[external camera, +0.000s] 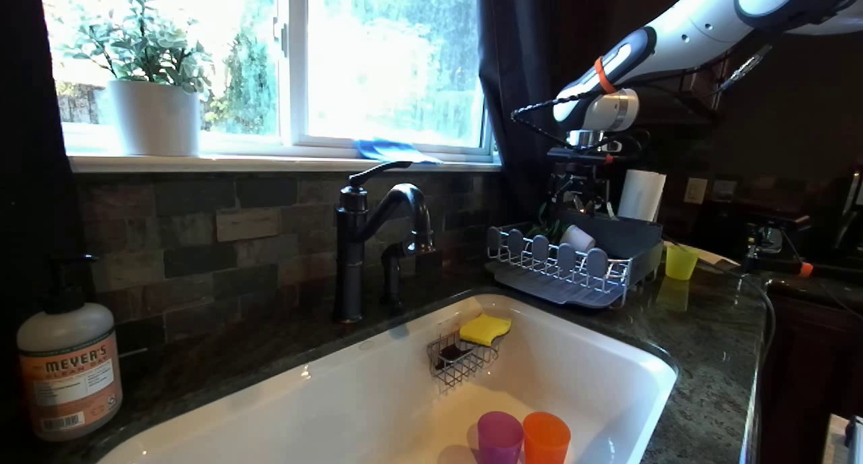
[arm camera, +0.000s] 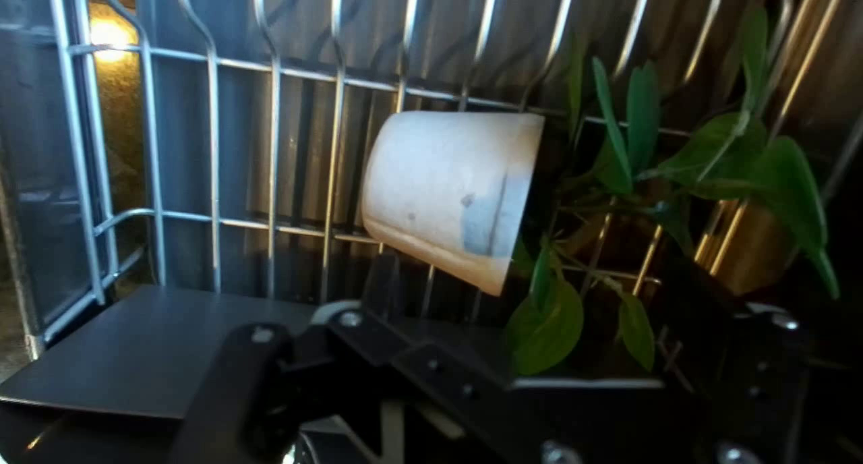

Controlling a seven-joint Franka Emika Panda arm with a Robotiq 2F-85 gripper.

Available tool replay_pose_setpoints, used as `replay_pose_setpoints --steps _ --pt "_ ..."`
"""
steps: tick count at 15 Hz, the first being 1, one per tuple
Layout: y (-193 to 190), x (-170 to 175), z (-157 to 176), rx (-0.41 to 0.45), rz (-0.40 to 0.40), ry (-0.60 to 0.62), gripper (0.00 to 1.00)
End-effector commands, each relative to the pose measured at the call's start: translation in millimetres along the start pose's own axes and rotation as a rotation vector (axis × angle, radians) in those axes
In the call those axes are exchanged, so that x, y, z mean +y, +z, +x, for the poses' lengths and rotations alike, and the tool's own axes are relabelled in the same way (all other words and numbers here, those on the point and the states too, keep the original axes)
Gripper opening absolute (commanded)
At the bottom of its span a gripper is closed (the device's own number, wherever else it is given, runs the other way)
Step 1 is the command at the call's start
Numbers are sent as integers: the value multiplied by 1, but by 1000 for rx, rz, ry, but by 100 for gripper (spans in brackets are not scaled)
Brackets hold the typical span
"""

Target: Remove the potted plant from the dish rack and place it on the right side of the windowsill.

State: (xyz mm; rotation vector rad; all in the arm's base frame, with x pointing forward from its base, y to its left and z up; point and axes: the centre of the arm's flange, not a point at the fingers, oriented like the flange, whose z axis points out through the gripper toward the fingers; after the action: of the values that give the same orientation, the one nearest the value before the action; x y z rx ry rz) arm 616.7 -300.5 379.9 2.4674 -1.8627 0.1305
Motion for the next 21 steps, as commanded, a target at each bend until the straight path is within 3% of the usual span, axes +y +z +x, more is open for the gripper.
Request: replay_pose_setpoints --steps 1,8,17,19,21 --pt "13 -9 -2 -10 6 6 100" --pt "33 -13 -1 -60 -20 34 89" --pt "18 9 -16 -113 -127 83 13" --pt "18 16 -17 -124 -155 83 1" --pt "19 23 -16 -132 -184 85 0"
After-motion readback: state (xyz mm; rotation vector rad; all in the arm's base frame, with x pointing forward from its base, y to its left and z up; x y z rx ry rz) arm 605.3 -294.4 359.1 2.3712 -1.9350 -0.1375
